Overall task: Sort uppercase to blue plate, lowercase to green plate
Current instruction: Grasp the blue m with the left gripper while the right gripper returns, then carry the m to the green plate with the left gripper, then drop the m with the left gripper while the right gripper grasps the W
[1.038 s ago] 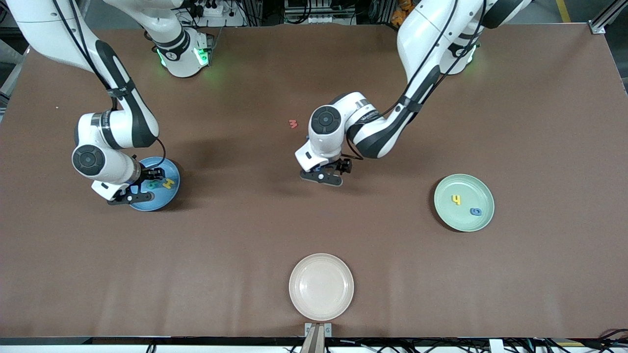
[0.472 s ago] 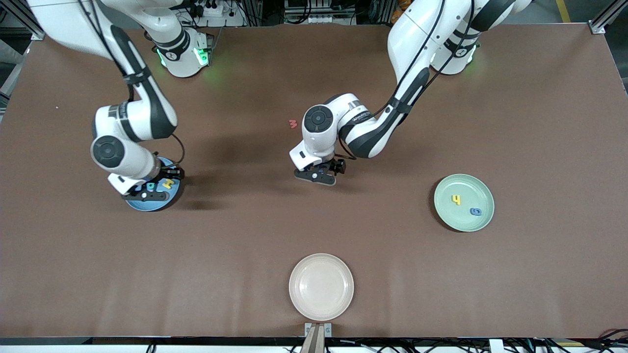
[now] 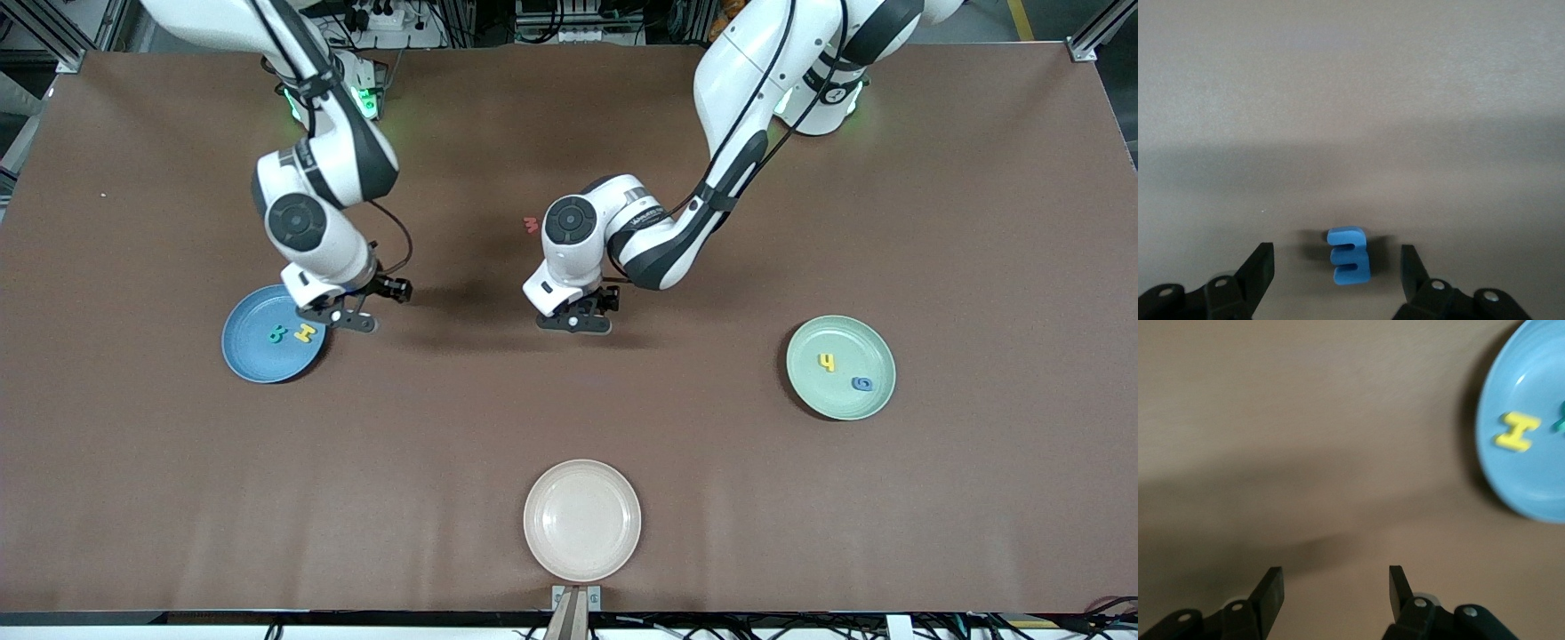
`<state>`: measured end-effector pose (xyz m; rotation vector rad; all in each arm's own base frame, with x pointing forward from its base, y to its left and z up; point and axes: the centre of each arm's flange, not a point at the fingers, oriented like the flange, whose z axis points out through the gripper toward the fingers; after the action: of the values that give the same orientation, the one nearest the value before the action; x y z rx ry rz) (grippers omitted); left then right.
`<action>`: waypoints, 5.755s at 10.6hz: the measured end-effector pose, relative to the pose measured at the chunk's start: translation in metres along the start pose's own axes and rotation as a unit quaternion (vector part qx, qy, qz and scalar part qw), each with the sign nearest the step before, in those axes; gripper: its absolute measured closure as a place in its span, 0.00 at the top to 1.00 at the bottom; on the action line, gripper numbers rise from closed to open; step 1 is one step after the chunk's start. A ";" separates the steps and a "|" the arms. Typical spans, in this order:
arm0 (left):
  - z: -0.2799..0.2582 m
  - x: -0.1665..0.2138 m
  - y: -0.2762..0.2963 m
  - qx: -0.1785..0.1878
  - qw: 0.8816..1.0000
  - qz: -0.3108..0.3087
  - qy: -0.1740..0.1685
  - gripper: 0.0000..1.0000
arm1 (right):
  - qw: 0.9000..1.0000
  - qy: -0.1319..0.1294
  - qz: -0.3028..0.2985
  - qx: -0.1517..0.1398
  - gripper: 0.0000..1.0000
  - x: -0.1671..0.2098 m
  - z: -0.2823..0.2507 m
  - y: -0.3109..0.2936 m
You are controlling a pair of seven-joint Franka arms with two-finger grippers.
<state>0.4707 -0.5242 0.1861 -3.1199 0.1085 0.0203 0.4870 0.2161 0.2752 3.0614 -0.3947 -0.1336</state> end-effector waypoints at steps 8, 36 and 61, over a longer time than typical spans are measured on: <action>0.014 -0.003 0.000 -0.002 0.998 -0.054 -0.016 0.67 | 0.994 0.040 0.091 0.048 0.71 -0.111 0.006 -0.085; -0.093 0.152 -0.440 -0.003 0.989 0.070 -0.127 0.27 | 0.976 0.051 0.190 0.091 0.62 -0.189 0.099 -0.235; -0.065 0.143 -0.440 -0.008 0.989 0.083 -0.123 0.88 | 0.975 0.046 0.209 0.061 0.46 -0.197 0.097 -0.247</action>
<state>0.6449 -0.0967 0.2577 -3.0821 0.3644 0.4089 0.3505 0.5012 0.1786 3.0000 -1.0606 0.0521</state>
